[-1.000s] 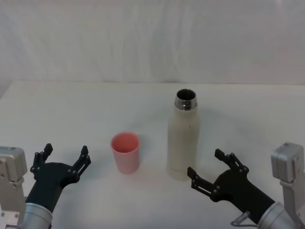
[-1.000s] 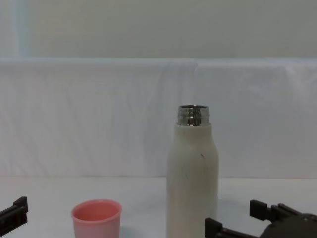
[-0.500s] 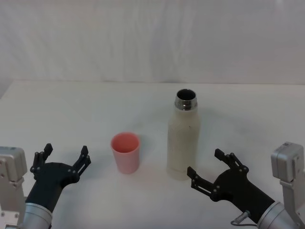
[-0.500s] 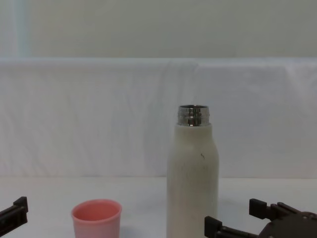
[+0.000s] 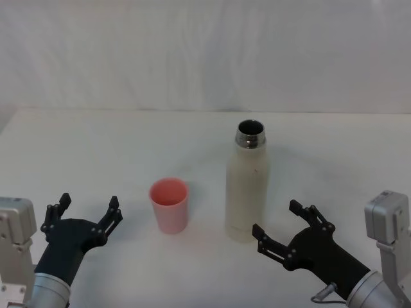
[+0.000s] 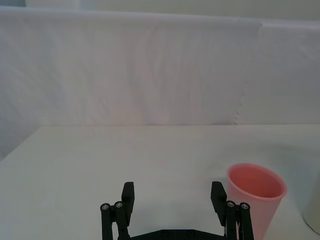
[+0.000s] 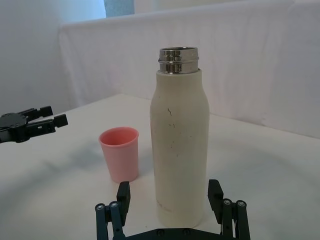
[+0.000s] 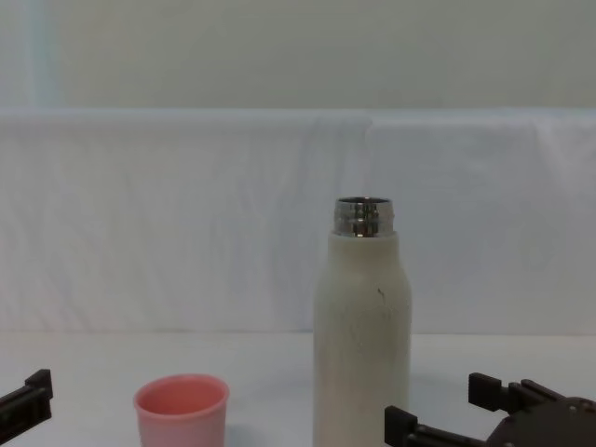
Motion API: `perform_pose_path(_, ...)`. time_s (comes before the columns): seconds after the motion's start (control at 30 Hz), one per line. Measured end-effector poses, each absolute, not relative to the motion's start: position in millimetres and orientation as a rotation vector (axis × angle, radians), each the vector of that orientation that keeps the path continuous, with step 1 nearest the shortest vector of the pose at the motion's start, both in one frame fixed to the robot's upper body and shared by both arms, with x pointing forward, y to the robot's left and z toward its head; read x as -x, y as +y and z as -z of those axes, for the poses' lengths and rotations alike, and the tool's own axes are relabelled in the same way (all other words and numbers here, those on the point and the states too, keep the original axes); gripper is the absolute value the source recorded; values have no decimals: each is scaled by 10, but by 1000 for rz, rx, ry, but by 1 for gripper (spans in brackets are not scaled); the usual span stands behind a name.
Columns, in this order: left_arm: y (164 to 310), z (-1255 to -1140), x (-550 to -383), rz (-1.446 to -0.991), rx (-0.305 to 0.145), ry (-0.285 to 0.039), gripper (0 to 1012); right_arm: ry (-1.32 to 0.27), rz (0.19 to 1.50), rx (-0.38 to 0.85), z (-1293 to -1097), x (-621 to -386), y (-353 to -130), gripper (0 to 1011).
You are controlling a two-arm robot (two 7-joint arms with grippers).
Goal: Grasp the thermos with one hand and pour water into the cup lid.
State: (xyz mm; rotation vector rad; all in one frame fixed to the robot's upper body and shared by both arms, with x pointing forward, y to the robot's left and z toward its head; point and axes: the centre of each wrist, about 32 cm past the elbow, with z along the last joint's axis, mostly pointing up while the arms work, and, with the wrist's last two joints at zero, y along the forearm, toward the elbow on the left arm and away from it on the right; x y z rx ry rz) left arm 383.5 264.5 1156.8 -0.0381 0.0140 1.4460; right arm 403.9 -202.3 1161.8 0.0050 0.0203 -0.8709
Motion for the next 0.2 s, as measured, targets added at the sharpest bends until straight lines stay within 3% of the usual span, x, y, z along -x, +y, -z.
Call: perform_pose_path(0.2,2645,-11568,-3835,-1446,38,14,1001,20,871,-4,-11619,-4040,-2023,1003)
